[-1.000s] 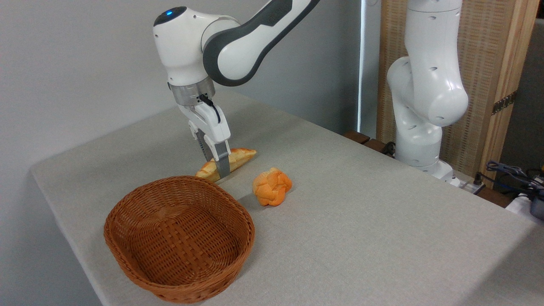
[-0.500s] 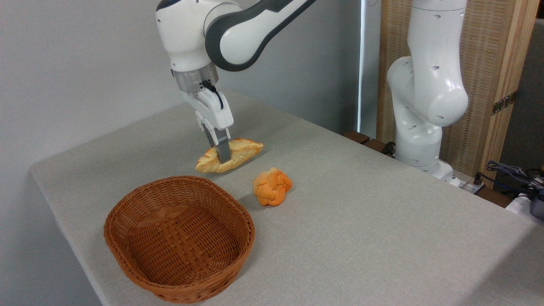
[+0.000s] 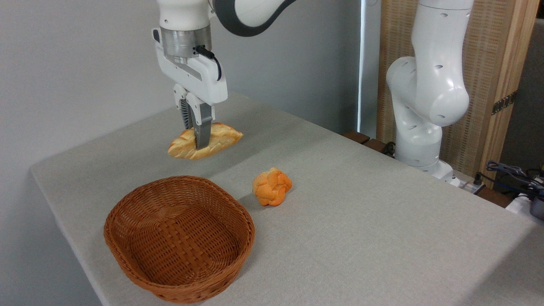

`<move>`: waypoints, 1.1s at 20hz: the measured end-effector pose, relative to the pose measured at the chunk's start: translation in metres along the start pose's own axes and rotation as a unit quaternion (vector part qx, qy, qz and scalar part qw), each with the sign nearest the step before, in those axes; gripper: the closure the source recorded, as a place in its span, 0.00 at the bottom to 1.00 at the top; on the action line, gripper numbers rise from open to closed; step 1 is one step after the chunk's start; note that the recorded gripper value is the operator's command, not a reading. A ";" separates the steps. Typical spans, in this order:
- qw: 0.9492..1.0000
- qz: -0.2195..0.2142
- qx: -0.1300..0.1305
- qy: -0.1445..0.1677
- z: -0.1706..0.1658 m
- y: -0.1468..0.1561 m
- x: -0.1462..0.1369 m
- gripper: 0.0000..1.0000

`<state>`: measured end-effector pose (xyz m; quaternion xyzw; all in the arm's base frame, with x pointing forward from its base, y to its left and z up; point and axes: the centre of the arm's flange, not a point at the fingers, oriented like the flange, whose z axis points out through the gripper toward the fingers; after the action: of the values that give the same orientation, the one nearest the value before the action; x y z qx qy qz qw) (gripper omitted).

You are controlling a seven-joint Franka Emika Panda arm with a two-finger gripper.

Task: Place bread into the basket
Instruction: 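Close the gripper on the golden roll and lift it off the table, then carry the held roll over the wicker basket and lower it inside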

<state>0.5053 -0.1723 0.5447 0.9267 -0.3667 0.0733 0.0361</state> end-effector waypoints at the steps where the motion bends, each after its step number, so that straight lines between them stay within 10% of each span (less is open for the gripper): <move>1: 1.000 -0.013 0.003 0.012 -0.006 -0.016 -0.003 0.80; 5: 0.997 -0.044 0.024 0.053 0.001 -0.064 -0.003 0.74; 8: 0.995 -0.049 0.046 0.072 0.029 -0.079 0.011 0.19; 10: 0.994 -0.051 0.057 0.081 0.056 -0.085 0.023 0.03; 22: 0.993 -0.051 0.060 0.086 0.095 -0.084 0.042 0.00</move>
<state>0.6034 -0.1514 0.4568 0.9350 -0.3091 0.1732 0.0155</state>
